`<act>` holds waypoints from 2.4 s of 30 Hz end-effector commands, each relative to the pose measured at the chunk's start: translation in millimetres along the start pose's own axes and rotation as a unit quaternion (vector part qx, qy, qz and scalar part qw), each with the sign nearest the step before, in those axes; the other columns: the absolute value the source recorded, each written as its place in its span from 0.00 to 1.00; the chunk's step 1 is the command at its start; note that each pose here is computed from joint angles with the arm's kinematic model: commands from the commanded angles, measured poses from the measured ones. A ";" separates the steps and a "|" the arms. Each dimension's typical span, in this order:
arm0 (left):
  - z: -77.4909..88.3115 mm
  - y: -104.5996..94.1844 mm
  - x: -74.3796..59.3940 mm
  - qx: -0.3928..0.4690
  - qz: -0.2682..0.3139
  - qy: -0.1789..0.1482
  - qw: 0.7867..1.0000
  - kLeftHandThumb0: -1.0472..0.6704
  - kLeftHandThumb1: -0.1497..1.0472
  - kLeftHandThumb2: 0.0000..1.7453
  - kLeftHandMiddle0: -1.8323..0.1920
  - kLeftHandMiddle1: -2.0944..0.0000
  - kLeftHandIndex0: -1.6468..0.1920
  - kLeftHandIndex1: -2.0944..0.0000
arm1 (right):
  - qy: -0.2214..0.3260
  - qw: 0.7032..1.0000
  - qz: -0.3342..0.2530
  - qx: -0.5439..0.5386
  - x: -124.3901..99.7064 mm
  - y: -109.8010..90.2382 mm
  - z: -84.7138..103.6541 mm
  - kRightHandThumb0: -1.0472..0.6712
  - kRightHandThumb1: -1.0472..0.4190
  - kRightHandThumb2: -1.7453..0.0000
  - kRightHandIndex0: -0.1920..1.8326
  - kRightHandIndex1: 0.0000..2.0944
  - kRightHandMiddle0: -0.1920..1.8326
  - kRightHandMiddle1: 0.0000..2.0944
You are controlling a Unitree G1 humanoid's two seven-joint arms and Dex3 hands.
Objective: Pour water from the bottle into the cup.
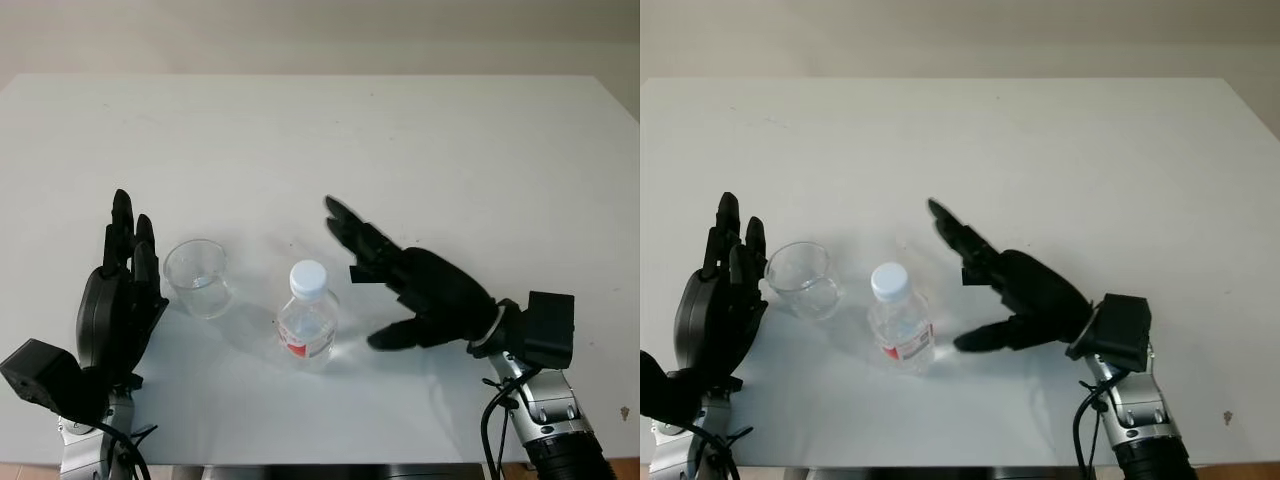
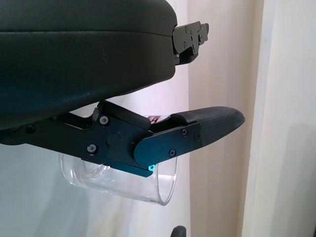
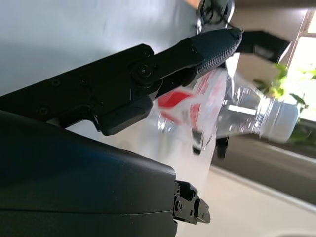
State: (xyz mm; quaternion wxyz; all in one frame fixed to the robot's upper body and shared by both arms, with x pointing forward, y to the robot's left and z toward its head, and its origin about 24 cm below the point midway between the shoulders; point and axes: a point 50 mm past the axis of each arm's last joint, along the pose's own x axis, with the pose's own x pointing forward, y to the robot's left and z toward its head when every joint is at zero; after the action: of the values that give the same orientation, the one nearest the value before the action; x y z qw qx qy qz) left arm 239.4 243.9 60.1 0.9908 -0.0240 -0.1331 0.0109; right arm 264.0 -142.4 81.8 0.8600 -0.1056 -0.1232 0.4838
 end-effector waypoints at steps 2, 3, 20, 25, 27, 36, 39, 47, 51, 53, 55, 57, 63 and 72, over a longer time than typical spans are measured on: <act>-7.2 0.8 -5.0 -0.007 0.006 0.015 1.000 0.17 1.00 0.39 1.00 1.00 1.00 1.00 | -0.004 1.000 0.021 0.006 2.4 5.5 4.0 0.07 0.08 0.98 0.00 0.00 0.00 0.00; -7.0 0.9 -4.8 -0.008 0.006 0.015 1.000 0.18 1.00 0.39 1.00 1.00 1.00 1.00 | -0.001 0.999 0.030 0.012 4.1 7.2 4.3 0.07 0.08 0.97 0.00 0.00 0.00 0.00; -4.5 1.9 -1.5 -0.004 0.003 0.011 1.000 0.18 1.00 0.39 1.00 1.00 1.00 1.00 | -0.002 0.995 0.072 0.068 52.9 48.2 -22.9 0.03 0.09 0.97 0.00 0.00 0.00 0.00; -3.6 2.3 -0.1 -0.004 0.003 0.007 1.000 0.17 1.00 0.38 1.00 1.00 1.00 1.00 | -0.011 0.994 0.071 0.088 57.9 52.7 -22.9 0.04 0.09 0.97 0.00 0.00 0.00 0.00; -3.4 2.5 -0.2 -0.004 0.005 0.007 1.000 0.17 1.00 0.38 1.00 1.00 1.00 1.00 | -0.012 0.993 0.068 0.094 58.4 53.9 -23.1 0.05 0.10 0.97 0.00 0.00 0.00 0.00; -4.4 4.5 -3.2 -0.001 0.007 0.003 1.000 0.18 1.00 0.38 1.00 1.00 1.00 1.00 | -0.006 0.993 0.045 0.110 57.0 52.8 -25.7 0.14 0.13 0.97 0.07 0.89 0.08 0.81; -4.7 5.4 -2.7 -0.001 0.007 0.000 1.000 0.19 1.00 0.39 1.00 1.00 1.00 1.00 | -0.003 0.995 0.035 0.097 55.5 51.1 -25.7 0.19 0.11 0.97 0.32 0.99 0.24 0.98; -5.1 5.6 -3.3 0.000 0.008 0.002 1.000 0.19 1.00 0.39 1.00 1.00 1.00 1.00 | 0.010 0.997 0.013 0.073 51.6 47.9 -28.4 0.25 0.00 0.86 0.80 1.00 0.70 1.00; -5.6 5.4 -4.6 -0.001 0.012 0.003 1.000 0.19 1.00 0.39 1.00 1.00 1.00 1.00 | 0.014 0.997 0.010 0.077 49.5 47.8 -30.4 0.26 0.00 0.83 0.86 1.00 0.80 1.00; -6.0 5.8 -4.9 -0.002 0.012 0.003 1.000 0.19 1.00 0.39 1.00 1.00 1.00 1.00 | 0.019 0.997 0.010 0.078 48.7 47.8 -31.5 0.25 0.00 0.82 0.84 1.00 0.77 1.00; -6.4 6.4 -5.0 -0.002 0.010 0.003 1.000 0.19 1.00 0.39 1.00 1.00 1.00 1.00 | 0.024 0.997 0.007 0.077 48.1 47.8 -32.8 0.25 0.00 0.81 0.85 1.00 0.75 1.00; -6.7 6.9 -4.6 -0.004 0.009 0.002 1.000 0.19 1.00 0.39 1.00 1.00 1.00 1.00 | 0.023 0.997 -0.004 0.070 48.1 48.0 -33.2 0.25 0.00 0.80 0.88 1.00 0.75 1.00; -6.1 7.8 -1.2 -0.002 0.008 -0.001 1.000 0.19 1.00 0.39 1.00 1.00 1.00 1.00 | 0.009 0.995 -0.090 0.032 53.2 37.2 -26.2 0.29 0.00 0.72 1.00 1.00 0.94 1.00; -7.3 8.3 2.4 -0.006 0.010 -0.005 1.000 0.19 1.00 0.39 1.00 1.00 1.00 1.00 | -0.003 0.983 -0.168 -0.073 98.1 -28.7 10.3 0.34 0.00 0.67 1.00 1.00 1.00 1.00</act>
State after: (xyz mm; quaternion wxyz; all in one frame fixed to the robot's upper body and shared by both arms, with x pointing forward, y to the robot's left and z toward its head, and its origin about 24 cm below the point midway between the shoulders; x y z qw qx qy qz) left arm 243.9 253.2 59.9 0.9893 -0.0197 -0.1435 0.0171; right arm 322.6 -78.4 92.6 0.9222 -0.1362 -0.1500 0.3293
